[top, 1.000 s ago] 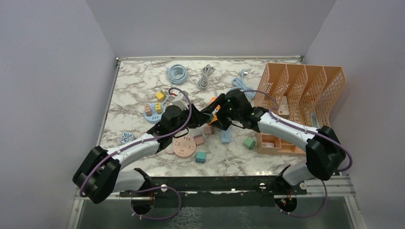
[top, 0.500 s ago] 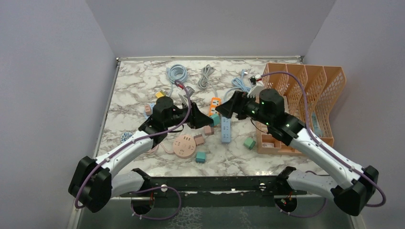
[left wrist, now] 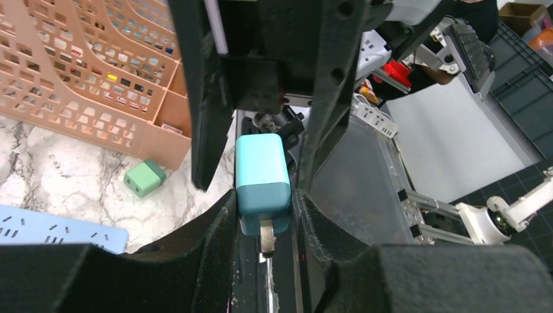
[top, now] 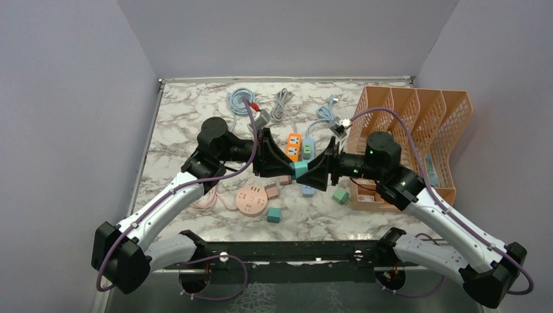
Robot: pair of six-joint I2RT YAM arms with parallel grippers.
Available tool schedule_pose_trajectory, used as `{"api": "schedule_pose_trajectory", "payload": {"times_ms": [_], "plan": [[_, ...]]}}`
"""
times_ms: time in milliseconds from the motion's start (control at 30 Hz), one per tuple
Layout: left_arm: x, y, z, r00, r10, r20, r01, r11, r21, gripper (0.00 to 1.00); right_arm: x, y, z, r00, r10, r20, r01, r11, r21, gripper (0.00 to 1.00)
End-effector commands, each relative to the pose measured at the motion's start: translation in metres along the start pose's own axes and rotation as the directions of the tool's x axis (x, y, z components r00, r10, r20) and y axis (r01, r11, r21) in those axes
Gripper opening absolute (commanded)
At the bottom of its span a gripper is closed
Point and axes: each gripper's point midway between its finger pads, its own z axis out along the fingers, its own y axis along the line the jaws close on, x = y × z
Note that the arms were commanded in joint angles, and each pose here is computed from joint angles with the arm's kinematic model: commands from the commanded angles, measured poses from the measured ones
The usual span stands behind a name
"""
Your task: Insert the plug
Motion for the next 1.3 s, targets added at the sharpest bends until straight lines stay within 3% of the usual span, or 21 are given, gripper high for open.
{"api": "schedule_pose_trajectory", "payload": {"times_ms": [0, 167, 433, 533, 600, 633, 733, 800, 867, 933, 1067, 1167, 1267], "plan": [[-0.003, -0.017, -0.004, 0.998, 0.056, -0.027, -0.054, 0.995, 0.078, 0.11, -0.005, 0.022, 0.006, 1.000, -0.016, -0.016, 0.014, 0.990, -0.138, 0.59], [0.001, -0.015, -0.004, 0.998, 0.053, -0.035, -0.050, 0.995, 0.081, 0.11, -0.008, 0.034, 0.005, 1.000, -0.023, 0.008, 0.024, 0.976, -0.216, 0.49], [0.004, -0.009, -0.004, 0.998, 0.044, -0.035, -0.042, 0.997, 0.067, 0.11, -0.010, 0.039, 0.001, 0.998, -0.025, 0.051, 0.036, 0.971, -0.237, 0.41], [0.003, -0.006, -0.004, 0.999, 0.040, -0.032, -0.039, 0.998, 0.057, 0.13, -0.009, 0.037, 0.003, 0.999, -0.011, 0.051, 0.023, 0.972, -0.235, 0.24], [0.005, -0.004, -0.003, 0.999, 0.027, -0.035, -0.026, 0.998, 0.050, 0.17, -0.009, 0.035, 0.005, 0.999, -0.007, 0.051, 0.019, 0.973, -0.232, 0.05], [0.006, 0.000, -0.004, 0.999, 0.016, -0.036, -0.014, 0.999, 0.034, 0.21, -0.011, 0.031, 0.007, 0.998, -0.001, 0.056, 0.013, 0.977, -0.214, 0.02], [0.011, 0.022, -0.005, 0.999, -0.012, -0.039, 0.008, 0.996, -0.088, 0.51, -0.010, 0.015, 0.011, 0.998, 0.031, 0.057, -0.023, 0.992, -0.126, 0.01], [0.013, 0.051, -0.011, 1.000, -0.006, -0.023, 0.000, 0.969, -0.246, 0.70, -0.005, -0.006, 0.014, 0.997, 0.058, 0.051, -0.057, 0.998, -0.019, 0.01], [0.017, 0.073, -0.019, 1.000, -0.012, -0.001, 0.011, 0.929, -0.371, 0.82, 0.005, -0.030, 0.014, 0.996, 0.083, 0.028, -0.086, 0.991, 0.106, 0.01], [0.023, 0.096, -0.030, 0.998, -0.041, 0.042, 0.057, 0.869, -0.491, 0.87, 0.020, -0.062, 0.011, 0.992, 0.124, 0.003, -0.120, 0.955, 0.270, 0.01], [0.042, 0.138, -0.058, 0.983, -0.097, 0.158, 0.180, 0.702, -0.689, 0.89, 0.057, -0.122, -0.006, 0.968, 0.240, -0.073, -0.153, 0.797, 0.585, 0.01], [0.059, 0.158, -0.079, 0.961, -0.114, 0.251, 0.269, 0.585, -0.765, 0.89, 0.076, -0.150, -0.016, 0.934, 0.341, -0.105, -0.156, 0.655, 0.740, 0.01], [0.074, 0.164, -0.090, 0.943, -0.113, 0.313, 0.323, 0.539, -0.778, 0.89, 0.082, -0.169, -0.022, 0.914, 0.392, -0.104, -0.137, 0.539, 0.831, 0.01]]}}
